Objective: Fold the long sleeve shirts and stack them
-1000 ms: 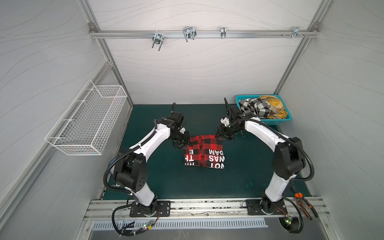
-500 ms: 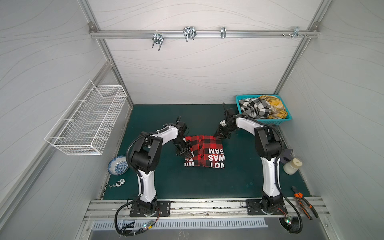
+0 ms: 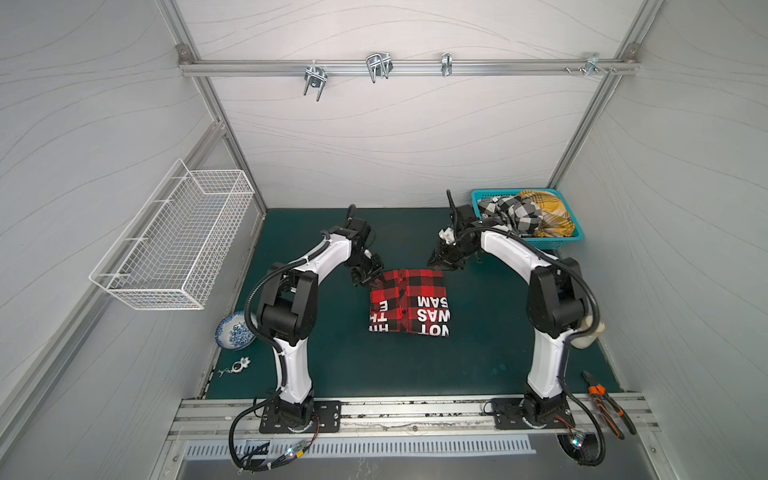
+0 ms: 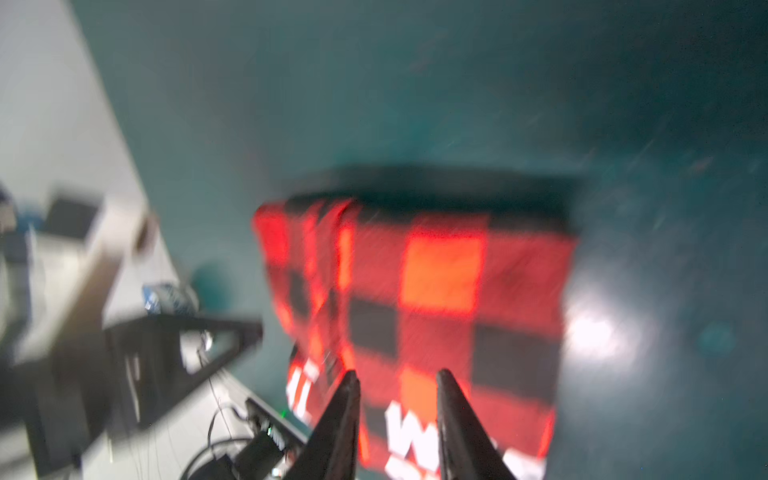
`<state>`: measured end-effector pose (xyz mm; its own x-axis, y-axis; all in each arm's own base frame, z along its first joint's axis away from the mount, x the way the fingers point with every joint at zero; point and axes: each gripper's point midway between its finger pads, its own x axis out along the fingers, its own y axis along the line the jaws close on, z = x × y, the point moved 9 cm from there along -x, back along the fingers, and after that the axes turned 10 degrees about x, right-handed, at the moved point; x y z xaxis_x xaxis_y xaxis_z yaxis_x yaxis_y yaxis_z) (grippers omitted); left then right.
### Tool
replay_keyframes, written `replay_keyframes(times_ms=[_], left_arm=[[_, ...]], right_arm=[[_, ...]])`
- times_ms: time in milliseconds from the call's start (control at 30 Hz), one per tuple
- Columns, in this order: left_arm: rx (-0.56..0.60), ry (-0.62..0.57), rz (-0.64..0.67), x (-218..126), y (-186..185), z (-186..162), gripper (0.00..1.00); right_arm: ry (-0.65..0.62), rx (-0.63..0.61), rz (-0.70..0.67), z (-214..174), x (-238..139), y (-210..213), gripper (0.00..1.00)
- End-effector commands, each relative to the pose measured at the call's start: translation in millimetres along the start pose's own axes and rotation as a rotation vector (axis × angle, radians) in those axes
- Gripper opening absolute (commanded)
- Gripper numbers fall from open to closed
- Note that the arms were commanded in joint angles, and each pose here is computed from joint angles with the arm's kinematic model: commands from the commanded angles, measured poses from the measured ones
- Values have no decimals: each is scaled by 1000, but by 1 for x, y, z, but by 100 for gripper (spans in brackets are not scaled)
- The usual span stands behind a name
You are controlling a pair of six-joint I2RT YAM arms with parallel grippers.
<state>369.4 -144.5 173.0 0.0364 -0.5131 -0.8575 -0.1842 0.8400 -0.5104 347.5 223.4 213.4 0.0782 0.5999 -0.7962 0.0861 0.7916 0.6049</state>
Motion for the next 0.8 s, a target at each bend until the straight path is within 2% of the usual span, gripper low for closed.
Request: replay_keyframes(times_ms=[0,200,367,533,667,767], left_arm=[[-54,2,7,11,11,24,24],[-88,35,-4,42,18,44,21],[-96,56,12,57,24,52,19],[-111,60,31,67,30,59,19],[-117,72,35,75,34,64,21],[-99,50,2,61,24,61,24]], right_arm=[[135,-72,7,-53,12,16,32],[269,-93,28,-99,55,22,17],[351,-82,-13,-108,96,9,14],[377,-14,-117,-106,122,-31,14],[411,-7,-167,-115,127,-49,14],[406,-35,-164,-116,115,-42,16]])
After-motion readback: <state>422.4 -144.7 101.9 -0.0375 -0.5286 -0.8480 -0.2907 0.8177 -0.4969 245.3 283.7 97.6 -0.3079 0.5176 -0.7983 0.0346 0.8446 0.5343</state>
